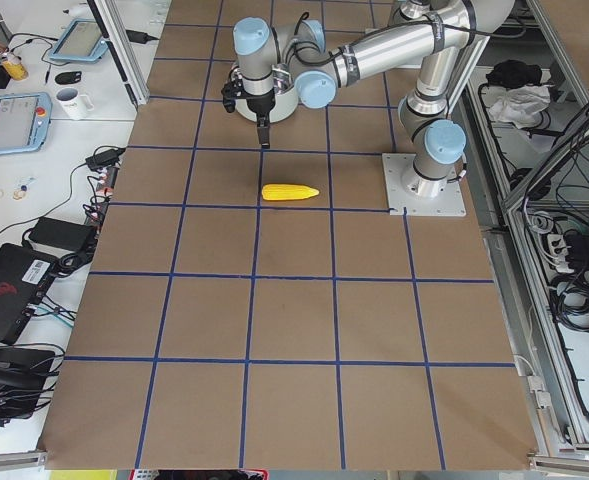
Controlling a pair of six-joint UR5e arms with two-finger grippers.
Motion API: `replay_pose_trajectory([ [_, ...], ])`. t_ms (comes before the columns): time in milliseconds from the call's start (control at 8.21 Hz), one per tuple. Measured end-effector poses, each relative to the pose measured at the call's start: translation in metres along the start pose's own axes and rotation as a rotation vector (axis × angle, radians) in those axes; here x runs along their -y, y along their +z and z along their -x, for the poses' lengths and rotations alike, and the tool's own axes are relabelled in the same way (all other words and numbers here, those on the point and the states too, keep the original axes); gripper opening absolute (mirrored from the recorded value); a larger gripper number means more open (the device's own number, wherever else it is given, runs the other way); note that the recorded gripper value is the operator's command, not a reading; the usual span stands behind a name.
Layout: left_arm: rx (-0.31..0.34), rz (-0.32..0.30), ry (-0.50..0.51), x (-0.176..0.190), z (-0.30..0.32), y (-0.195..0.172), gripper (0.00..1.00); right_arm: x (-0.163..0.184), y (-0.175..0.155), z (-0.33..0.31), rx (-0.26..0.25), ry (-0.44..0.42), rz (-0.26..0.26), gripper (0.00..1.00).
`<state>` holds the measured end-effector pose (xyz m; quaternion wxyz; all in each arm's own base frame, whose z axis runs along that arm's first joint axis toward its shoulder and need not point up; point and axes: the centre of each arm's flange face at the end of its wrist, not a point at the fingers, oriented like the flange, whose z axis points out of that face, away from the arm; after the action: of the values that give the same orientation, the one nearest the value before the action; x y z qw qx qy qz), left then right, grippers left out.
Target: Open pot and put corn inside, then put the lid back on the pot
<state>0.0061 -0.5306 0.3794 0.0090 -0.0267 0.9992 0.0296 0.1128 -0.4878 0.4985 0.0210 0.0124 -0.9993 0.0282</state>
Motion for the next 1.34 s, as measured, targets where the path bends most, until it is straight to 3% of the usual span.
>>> replay_pose_trajectory([
  [122,0.000,-0.006,-0.018,-0.003,0.008,0.029,1.00,0.011,0.008,0.015,0.055,0.025,-0.017,1.00],
  [244,0.000,-0.009,-0.033,-0.006,0.014,0.058,1.00,0.027,0.021,0.042,0.075,0.035,-0.051,1.00],
  [487,-0.009,0.025,-0.057,-0.004,0.031,0.106,1.00,0.041,0.049,0.123,0.043,0.041,-0.073,1.00],
  [731,-0.025,0.076,-0.081,0.007,0.053,0.154,1.00,0.037,0.069,0.181,0.051,0.083,-0.075,1.00],
  [1096,-0.032,0.085,-0.095,0.015,0.067,0.180,1.00,0.026,0.099,0.234,0.061,0.132,-0.058,1.00],
  [1340,-0.039,0.090,-0.095,0.016,0.067,0.186,0.75,0.024,0.114,0.245,0.056,0.155,-0.040,1.00],
])
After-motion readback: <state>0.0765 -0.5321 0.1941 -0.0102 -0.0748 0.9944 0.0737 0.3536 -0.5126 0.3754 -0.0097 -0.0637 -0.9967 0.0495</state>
